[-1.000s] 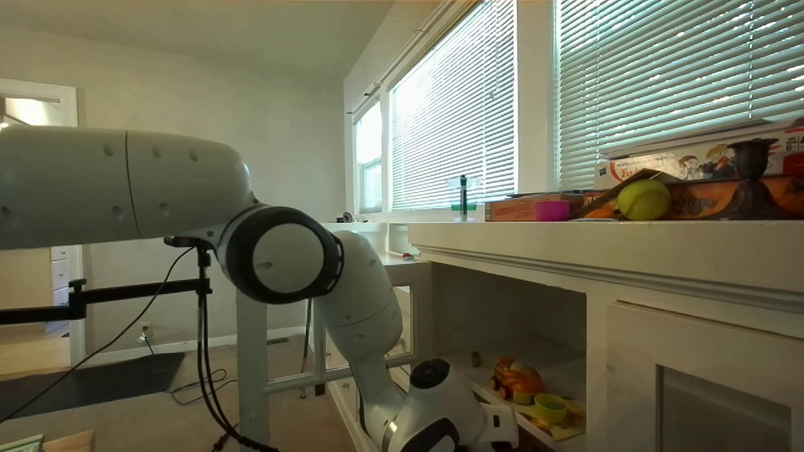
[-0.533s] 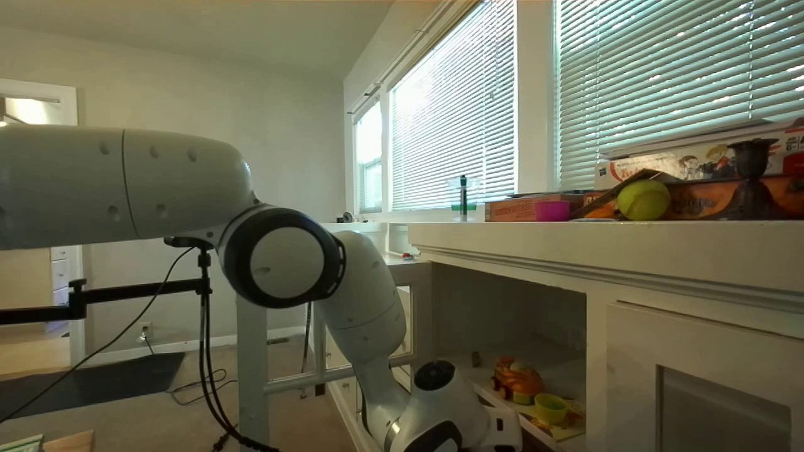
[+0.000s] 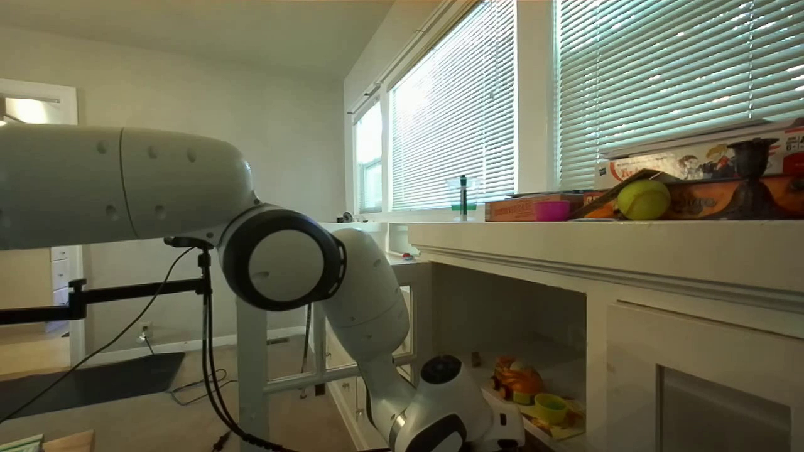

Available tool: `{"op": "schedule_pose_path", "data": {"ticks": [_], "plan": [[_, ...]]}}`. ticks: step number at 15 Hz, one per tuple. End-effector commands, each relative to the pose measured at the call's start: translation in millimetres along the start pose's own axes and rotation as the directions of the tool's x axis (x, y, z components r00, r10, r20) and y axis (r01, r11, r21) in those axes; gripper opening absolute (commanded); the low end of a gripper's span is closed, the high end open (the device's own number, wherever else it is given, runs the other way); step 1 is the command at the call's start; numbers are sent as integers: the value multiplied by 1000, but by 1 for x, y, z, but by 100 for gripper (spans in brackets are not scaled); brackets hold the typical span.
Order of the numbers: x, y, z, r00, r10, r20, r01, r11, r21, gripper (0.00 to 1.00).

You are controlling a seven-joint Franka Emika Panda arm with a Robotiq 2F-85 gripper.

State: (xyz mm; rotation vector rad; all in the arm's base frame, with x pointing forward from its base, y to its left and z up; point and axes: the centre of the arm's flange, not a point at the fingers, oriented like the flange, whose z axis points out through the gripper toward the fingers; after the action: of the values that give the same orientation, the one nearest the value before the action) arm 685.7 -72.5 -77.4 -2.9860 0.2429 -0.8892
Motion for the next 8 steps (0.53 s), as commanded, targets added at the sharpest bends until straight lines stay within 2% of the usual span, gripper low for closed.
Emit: {"op": "schedule_pose_path", "data": {"ticks": [1, 8], "plan": [[10, 4, 74, 1000, -15, 13, 15, 1000, 20, 100], [6, 20, 75, 1000, 24, 10, -24, 1000, 10, 100]]}}
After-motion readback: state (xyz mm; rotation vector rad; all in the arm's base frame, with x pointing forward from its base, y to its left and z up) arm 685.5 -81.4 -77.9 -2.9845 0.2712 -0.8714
